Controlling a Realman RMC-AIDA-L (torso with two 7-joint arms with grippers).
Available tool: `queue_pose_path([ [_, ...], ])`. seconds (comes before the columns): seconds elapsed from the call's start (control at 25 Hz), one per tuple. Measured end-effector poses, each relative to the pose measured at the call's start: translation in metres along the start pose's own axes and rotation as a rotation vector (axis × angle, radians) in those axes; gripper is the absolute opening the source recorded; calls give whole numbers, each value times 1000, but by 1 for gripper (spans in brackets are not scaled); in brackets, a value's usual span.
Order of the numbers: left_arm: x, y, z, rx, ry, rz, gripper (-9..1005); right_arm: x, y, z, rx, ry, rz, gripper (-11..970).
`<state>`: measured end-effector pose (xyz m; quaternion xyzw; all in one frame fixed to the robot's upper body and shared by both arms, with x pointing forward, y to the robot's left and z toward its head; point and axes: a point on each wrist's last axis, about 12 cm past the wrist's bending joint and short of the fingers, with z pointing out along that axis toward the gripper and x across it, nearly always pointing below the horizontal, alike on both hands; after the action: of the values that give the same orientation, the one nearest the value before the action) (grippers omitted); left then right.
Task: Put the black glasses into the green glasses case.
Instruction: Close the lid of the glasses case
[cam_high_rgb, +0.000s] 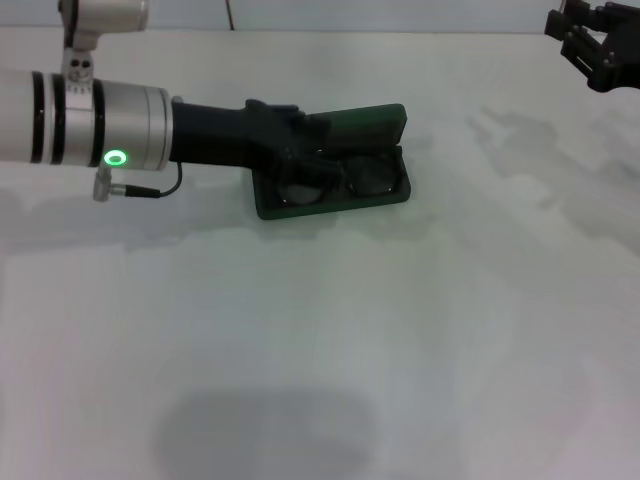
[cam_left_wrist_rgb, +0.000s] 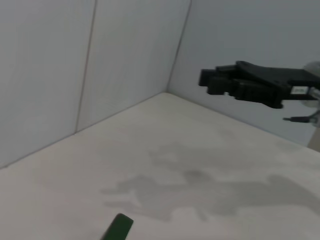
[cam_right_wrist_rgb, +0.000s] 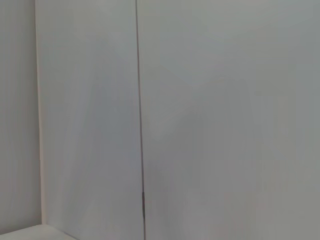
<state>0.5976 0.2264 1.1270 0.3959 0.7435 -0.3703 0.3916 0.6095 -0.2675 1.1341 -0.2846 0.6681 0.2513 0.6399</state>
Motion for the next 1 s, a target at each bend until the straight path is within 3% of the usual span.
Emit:
queue_pose_path([
  [0.44,7,9,26,-94,121,-48,889,1,8,10,-39,7,-8,214],
  [1.0,15,13,38,-166,206,-79,888,1,10,13,-51,12,-10,213],
])
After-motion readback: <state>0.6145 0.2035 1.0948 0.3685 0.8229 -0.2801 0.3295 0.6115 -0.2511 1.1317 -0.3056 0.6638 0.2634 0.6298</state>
